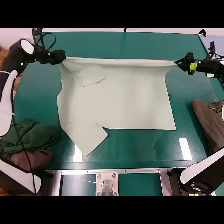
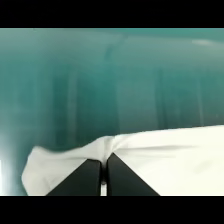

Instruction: Fold the shirts.

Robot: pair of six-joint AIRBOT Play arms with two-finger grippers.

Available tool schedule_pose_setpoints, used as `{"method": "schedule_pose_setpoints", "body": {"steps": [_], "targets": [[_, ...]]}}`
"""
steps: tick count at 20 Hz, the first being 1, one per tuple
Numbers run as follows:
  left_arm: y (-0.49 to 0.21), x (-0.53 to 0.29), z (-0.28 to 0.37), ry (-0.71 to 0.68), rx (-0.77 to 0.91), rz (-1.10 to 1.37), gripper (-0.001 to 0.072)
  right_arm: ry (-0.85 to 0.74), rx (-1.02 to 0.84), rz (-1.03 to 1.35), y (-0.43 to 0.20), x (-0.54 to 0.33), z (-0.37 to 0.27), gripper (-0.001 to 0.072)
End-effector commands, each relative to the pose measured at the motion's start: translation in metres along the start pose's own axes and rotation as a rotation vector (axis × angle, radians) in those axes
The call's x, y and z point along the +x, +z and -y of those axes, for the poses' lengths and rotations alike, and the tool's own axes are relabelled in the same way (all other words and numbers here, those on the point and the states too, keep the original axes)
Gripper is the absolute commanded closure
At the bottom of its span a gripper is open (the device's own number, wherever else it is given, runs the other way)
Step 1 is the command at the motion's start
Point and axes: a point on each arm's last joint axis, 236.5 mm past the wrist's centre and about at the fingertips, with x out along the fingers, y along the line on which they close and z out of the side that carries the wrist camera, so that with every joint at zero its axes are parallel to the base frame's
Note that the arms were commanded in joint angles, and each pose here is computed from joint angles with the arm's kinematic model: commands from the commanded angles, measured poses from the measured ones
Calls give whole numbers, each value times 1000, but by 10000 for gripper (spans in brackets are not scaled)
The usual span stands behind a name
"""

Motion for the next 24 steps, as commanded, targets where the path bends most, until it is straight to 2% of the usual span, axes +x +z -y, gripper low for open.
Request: {"method": "schedule_pose_setpoints", "body": {"steps": [1,6,14,15,16,17,18,23,24], "targets": [[-54,2,-20,52,43,-210,675,-179,-3,-242,-56,-11,42,695],[-134,16,-30,33,48,-456,674,-266,40,-464,-113,-27,67,695],[-147,22,-26,7,19,-492,674,-267,104,-548,-149,-22,79,679],[-148,21,-24,-1,14,-502,672,-262,105,-557,-151,-22,77,493],[-152,17,-22,-9,14,-526,556,-257,109,-578,-154,-25,75,340],[-155,10,-20,-14,9,-559,236,-254,115,-605,-159,-30,73,339],[-158,1,-19,-16,-10,-595,193,-267,128,-633,-163,-38,73,340],[-194,-58,-19,-17,-115,-841,194,-329,150,-635,-180,-76,56,360],[-202,-69,-16,-19,-119,-872,194,-339,148,-619,-187,-84,51,398]]}}
